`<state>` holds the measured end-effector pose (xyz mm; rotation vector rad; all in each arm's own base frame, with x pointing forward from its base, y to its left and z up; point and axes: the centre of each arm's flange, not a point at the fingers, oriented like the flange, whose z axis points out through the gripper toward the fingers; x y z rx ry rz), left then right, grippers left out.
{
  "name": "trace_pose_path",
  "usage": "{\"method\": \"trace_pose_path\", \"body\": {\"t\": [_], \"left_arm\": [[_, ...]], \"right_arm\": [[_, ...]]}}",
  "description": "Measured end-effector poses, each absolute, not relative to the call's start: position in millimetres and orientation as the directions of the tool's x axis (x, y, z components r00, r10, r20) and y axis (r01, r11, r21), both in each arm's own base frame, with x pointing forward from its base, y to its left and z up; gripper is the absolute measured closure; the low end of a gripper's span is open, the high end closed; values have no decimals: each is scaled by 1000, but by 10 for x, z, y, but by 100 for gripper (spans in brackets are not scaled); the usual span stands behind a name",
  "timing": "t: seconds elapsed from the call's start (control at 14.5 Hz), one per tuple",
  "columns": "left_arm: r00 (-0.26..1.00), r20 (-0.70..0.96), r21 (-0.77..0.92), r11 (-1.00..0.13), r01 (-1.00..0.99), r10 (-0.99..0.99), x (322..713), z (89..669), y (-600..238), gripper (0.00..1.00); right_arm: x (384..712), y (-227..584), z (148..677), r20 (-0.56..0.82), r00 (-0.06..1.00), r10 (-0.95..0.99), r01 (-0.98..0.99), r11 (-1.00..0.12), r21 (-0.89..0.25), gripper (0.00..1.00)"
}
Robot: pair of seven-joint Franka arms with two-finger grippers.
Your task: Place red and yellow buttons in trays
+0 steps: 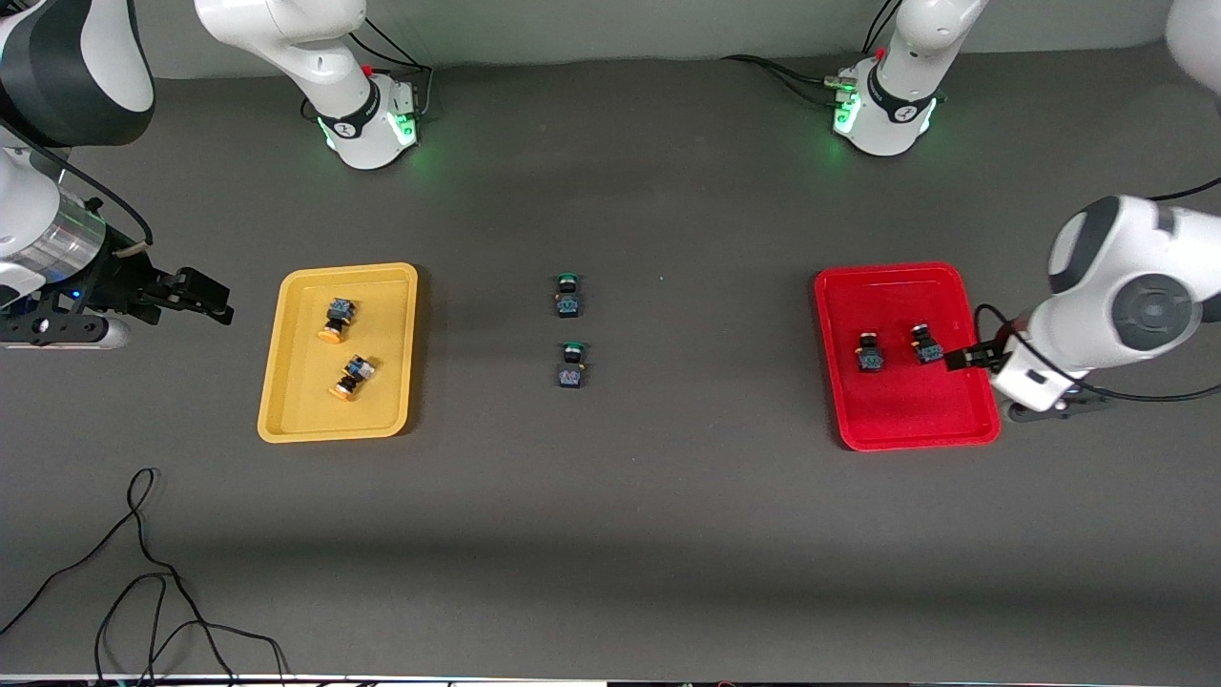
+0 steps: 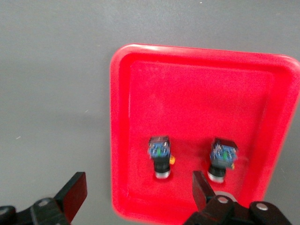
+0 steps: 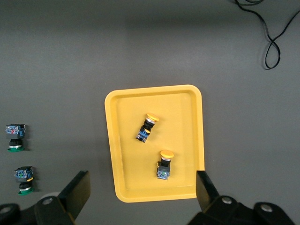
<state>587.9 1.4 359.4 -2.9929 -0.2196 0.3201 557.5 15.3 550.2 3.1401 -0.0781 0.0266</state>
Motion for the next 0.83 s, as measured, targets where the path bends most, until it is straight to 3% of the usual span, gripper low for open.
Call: {"method": "trace_pose_path", "body": {"t": [0.41,0.83], "left_arm": [[957,-272,-74,-994,83,100,5991,4698,89,0],[973,-229,-8,-1000,1,3,5795,5473,-168,0]], "right_arm": [[5577,152,5506,19,999,-50,-50,-999,0,0],[5591,151,5570,33,998,-50,-50,-999,-1,0]]}}
